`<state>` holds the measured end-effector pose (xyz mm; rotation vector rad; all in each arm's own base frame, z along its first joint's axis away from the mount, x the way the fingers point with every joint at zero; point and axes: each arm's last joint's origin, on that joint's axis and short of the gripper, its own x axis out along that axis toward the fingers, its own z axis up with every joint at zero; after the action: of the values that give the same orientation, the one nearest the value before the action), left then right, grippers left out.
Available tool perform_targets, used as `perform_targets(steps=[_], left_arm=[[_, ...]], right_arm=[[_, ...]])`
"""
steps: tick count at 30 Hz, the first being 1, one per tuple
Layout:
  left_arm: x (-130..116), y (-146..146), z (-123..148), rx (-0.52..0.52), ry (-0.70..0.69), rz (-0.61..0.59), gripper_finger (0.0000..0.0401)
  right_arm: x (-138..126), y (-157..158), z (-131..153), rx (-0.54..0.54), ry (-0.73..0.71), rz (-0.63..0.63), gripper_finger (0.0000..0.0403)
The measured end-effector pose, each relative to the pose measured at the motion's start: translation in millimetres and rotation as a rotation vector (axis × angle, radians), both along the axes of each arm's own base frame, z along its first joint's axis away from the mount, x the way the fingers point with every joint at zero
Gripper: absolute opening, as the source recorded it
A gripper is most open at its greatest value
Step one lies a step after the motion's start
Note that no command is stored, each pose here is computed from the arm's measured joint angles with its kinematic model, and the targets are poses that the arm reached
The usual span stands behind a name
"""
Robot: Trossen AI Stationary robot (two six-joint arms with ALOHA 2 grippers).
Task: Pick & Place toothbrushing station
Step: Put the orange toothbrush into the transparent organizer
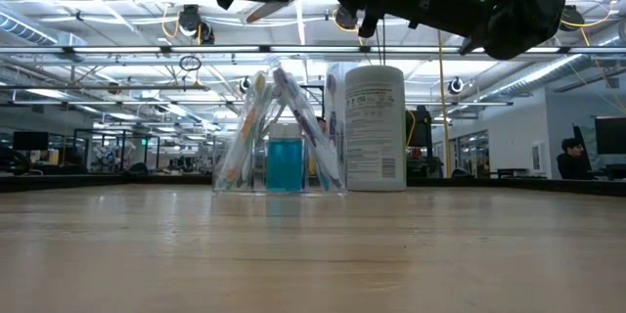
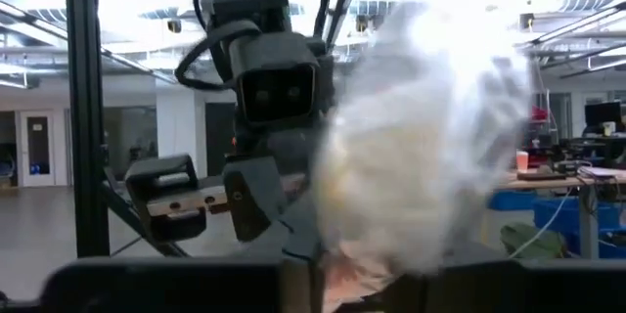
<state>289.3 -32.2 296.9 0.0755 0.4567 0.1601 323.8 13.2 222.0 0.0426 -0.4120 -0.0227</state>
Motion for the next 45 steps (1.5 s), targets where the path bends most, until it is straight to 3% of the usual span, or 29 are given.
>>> perform_targets(steps=[5, 13, 21, 27, 32, 35, 40, 45], left_arm=[[0.0, -0.1, -0.1, 0.015, 0.005, -0.011, 0.0017], [0.1, 0.1, -0.3, 0.015, 0.005, -0.002, 0.006], [0.3, 0.1, -2.2, 0.023, 0.02, -0.006, 0.0103], [-1.9, 0.5, -6.0, 0.018, 0.064, 0.0, 0.0141], [-4.3, 2.0, -9.5, 0.019, 0.101, 0.047, 0.0162], [-5.9, 4.6, -10.8, 0.078, 0.12, 0.114, 0.0165], [-6.9, 10.8, -10.7, 0.177, 0.136, 0.193, 0.0165], [-5.8, 22.8, -10.2, 0.186, 0.14, 0.221, 0.0166]], right_arm=[[0.5, 0.4, -1.2, 0.002, 0.013, 0.007, 0.0016], [1.6, 1.1, -3.9, 0.01, 0.043, 0.043, 0.0032], [2.8, 1.5, -7.5, 0.004, 0.081, 0.056, 0.0017], [0.5, -0.2, -4.3, 0.014, 0.166, 0.0, 0.0014], [-13.1, -3.6, 10.5, 0.035, 0.332, -0.1, 0.0014], [-28.5, -5.7, 23.3, 0.084, 0.421, -0.133, 0.0015], [-53.0, -8.9, 48.5, 0.113, 0.451, -0.179, 0.0015], [-53.1, -18.4, 74.5, 0.109, 0.574, -0.238, 0.0016]])
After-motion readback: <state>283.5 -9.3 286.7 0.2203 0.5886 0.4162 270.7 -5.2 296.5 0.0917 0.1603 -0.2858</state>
